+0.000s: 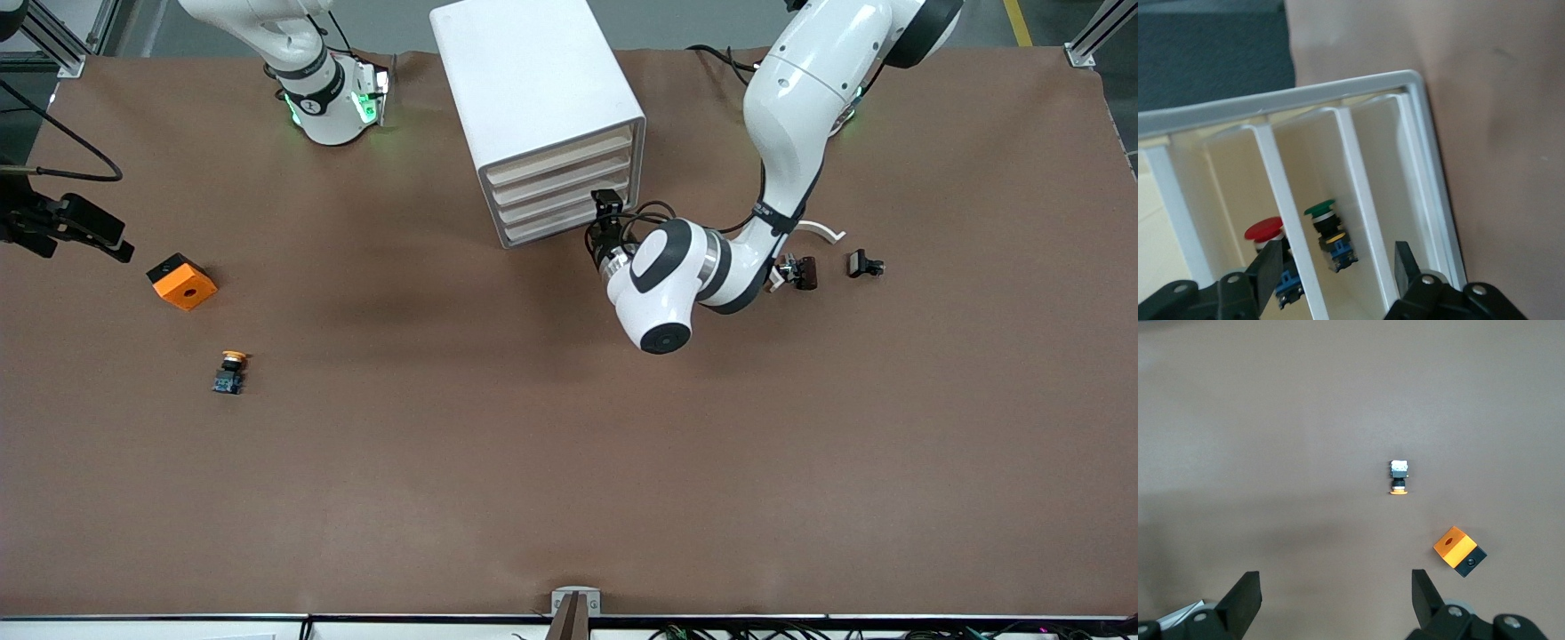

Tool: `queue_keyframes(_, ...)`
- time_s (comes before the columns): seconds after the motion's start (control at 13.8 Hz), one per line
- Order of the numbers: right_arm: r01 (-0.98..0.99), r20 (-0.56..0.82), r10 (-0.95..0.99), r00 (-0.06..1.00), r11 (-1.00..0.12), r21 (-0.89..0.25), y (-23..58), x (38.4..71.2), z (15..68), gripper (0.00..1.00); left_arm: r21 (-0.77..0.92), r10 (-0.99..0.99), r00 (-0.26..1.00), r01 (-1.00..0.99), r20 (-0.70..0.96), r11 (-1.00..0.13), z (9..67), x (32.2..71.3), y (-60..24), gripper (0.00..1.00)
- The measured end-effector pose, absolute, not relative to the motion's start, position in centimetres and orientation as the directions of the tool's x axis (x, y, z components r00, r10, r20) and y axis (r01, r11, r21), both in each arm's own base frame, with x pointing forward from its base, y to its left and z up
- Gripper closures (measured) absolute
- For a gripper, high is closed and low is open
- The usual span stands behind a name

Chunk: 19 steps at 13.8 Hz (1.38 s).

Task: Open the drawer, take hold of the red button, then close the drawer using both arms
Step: 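Pull the drawer out of the white cabinet with the left gripper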

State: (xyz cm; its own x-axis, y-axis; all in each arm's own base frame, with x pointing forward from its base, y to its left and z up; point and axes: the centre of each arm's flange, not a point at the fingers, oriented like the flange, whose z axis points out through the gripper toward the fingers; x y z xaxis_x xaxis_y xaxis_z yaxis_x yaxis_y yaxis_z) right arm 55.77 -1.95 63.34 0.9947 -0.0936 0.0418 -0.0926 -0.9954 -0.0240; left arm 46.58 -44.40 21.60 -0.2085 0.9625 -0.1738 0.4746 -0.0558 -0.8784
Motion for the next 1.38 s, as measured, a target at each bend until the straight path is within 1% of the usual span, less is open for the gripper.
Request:
queue_keyframes(0.07,-0.093,0.041,-0.094,0.995,-0.995,-0.024,-1.9,55.8,63.3,0.0,-0.89,0.964,-0.219,0.454,-0.153,-0.038,21.2,46.5,-44.2,0.29)
queue_keyframes(0.14,-0.093,0.04,-0.094,0.995,-0.995,-0.024,-1.9,55.8,63.2,0.0,-0.899,0.965,-0.226,0.437,-0.133,-0.022,20.8,46.3,-44.2,0.36)
queue_keyframes(0.51,-0.092,0.039,-0.093,0.995,-0.995,-0.023,-1.9,55.9,63.2,0.0,-0.94,0.97,-0.239,0.337,-0.036,0.048,19.3,43.6,-46.1,0.4)
queue_keyframes(0.72,-0.092,0.039,-0.093,0.995,-0.995,-0.023,-1.9,55.9,63.2,0.0,-0.952,0.972,-0.236,0.299,-0.014,0.059,19.7,43.3,-46.1,0.42)
queue_keyframes(0.8,-0.092,0.039,-0.093,0.995,-0.995,-0.023,-1.9,55.9,63.2,0.0,-0.955,0.97,-0.244,0.291,-0.013,0.06,19.8,43.3,-46.2,0.44)
queue_keyframes(0.87,-0.092,0.039,-0.093,0.995,-0.995,-0.023,-1.9,55.9,63.2,0.0,-0.957,0.968,-0.251,0.284,-0.014,0.06,19.8,43.3,-46.3,0.53)
queue_keyframes(0.94,-0.092,0.039,-0.093,0.995,-0.995,-0.023,-1.9,55.9,63.2,0.0,-0.958,0.968,-0.252,0.28,-0.014,0.058,19.8,43.2,-46.4,0.57)
queue_keyframes(1.09,-0.091,0.04,-0.092,0.995,-0.996,-0.023,-1.9,55.9,63.2,0.0,-0.96,0.97,-0.242,0.274,-0.011,0.057,19.6,42.6,-46.8,0.57)
queue_keyframes(1.23,-0.091,0.04,-0.092,0.995,-0.996,-0.023,-1.9,55.9,63.2,0.0,-0.962,0.973,-0.23,0.268,-0.006,0.057,19.2,41.9,-47.3,0.61)
queue_keyframes(1.38,-0.091,0.04,-0.092,0.995,-0.996,-0.023,-1.9,55.9,63.2,0.0,-0.963,0.974,-0.228,0.265,-0.005,0.057,19.0,41.7,-47.5,0.78)
